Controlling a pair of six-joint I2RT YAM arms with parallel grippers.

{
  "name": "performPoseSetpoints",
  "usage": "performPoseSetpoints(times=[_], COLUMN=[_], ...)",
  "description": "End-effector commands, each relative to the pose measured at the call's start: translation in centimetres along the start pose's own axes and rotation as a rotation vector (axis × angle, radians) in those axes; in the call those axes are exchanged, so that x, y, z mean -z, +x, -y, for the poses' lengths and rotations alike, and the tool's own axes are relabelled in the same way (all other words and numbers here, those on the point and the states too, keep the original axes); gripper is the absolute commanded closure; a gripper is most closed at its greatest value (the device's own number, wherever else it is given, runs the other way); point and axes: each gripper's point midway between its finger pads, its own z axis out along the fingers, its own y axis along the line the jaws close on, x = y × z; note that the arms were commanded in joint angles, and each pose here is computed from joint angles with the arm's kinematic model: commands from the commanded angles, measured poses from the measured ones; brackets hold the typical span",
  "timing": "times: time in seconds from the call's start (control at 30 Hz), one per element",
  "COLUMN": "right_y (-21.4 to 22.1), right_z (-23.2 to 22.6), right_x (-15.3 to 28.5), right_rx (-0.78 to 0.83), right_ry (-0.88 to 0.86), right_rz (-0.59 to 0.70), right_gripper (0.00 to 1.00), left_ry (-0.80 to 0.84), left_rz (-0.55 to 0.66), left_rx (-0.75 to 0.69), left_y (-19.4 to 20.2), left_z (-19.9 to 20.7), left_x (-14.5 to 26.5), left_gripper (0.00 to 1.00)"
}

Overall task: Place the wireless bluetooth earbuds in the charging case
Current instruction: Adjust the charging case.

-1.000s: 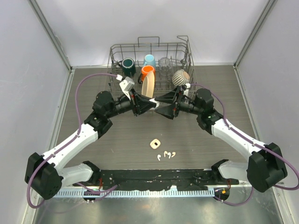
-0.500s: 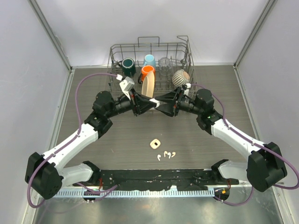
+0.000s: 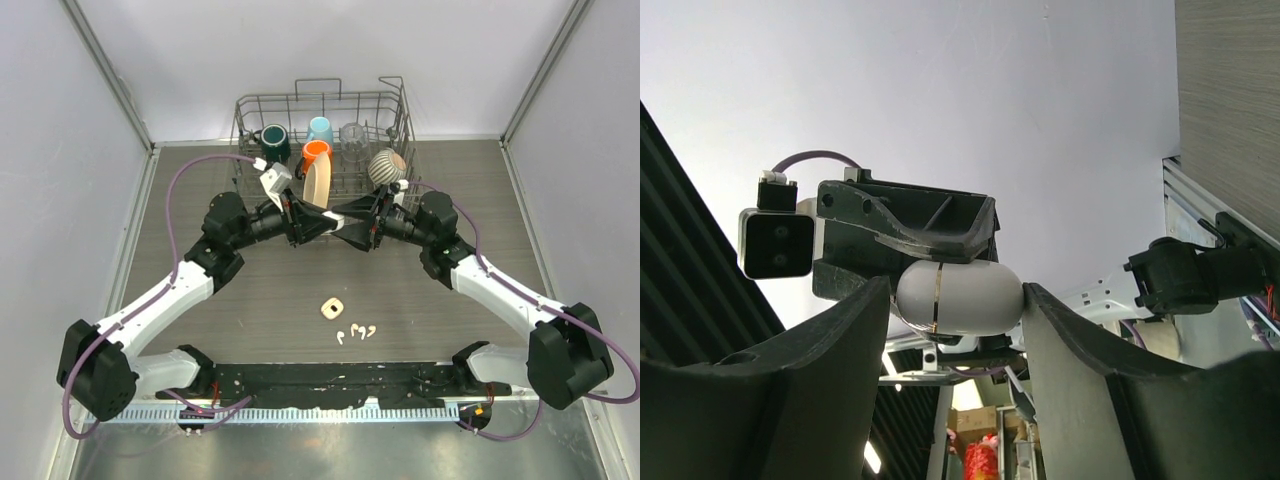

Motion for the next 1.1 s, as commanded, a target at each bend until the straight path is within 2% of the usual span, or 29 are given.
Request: performPoseSetpoints(times=[0.0, 0.07, 0.13, 0.23, 0.27, 0.37, 0.4, 0.47, 0.5, 0.6, 0.73, 0.87, 0.97, 1.07], right_y=[1.0, 1.0, 0.9, 1.0, 1.0, 1.0, 0.9, 0.8, 0.6, 0.4, 0.4, 0.4, 0.4, 0.3], right_z=[-1.3, -1.3, -1.3, -1.4, -1.4, -1.4, -1.3, -1.4, -1.4, -1.3, -1.7, -1.9, -1.9, -1.6], right_x=[0.1, 0.1, 0.1, 0.2, 0.2, 0.3, 0.3, 0.5, 0.5, 0.6, 0.6, 0.6, 0.5, 0.5], right_rx=[0.045, 0.044, 0.044, 0.052, 0.047, 0.048, 0.047, 0.044, 0.036, 0.023, 0.005, -0.01, -0.014, -0.021], right_ry=[-0.053, -0.055, -0.058, -0.07, -0.071, -0.079, -0.08, -0.092, -0.101, -0.107, -0.133, -0.159, -0.162, -0.155], right_rz=[-0.04, -0.041, -0.032, -0.035, -0.034, -0.03, -0.022, -0.01, 0.0, 0.01, 0.005, -0.005, -0.01, -0.009], right_gripper=[0.39, 0.4, 0.46, 0.69, 0.83, 0.99, 0.99, 0.99, 0.99, 0.99, 0.99, 0.99, 0.99, 0.99], left_ry=[0.047, 0.046, 0.042, 0.041, 0.038, 0.017, 0.008, -0.006, -0.01, -0.019, -0.025, 0.011, -0.019, 0.025], left_rz=[0.046, 0.045, 0.046, 0.043, 0.044, 0.046, 0.048, 0.061, 0.067, 0.086, 0.13, 0.258, 0.273, 0.289], left_rx=[-0.041, -0.041, -0.041, -0.034, -0.034, -0.018, -0.012, -0.002, -0.001, 0.008, 0.002, -0.064, -0.067, -0.125], left_y=[-2.2, -2.2, -2.2, -2.1, -2.1, -2.0, -1.9, -2.1, -2.1, -2.2, -1.6, -2.0, -1.8, -2.2], left_z=[1.1, 1.2, 1.0, 1.0, 1.0, 0.6, 0.5, 0.4, 0.4, 0.4, 0.5, 1.3, 0.8, 1.6], left_x=[-0.5, -0.4, -0.4, -0.4, -0.4, -0.4, -0.4, -0.2, -0.2, 0.2, 1.1, 2.4, 2.7, 2.6], left_gripper=[1.0, 1.0, 1.0, 1.0, 0.99, 0.93, 0.83, 0.73, 0.56, 0.4, 0.39, 0.39, 0.39, 0.41])
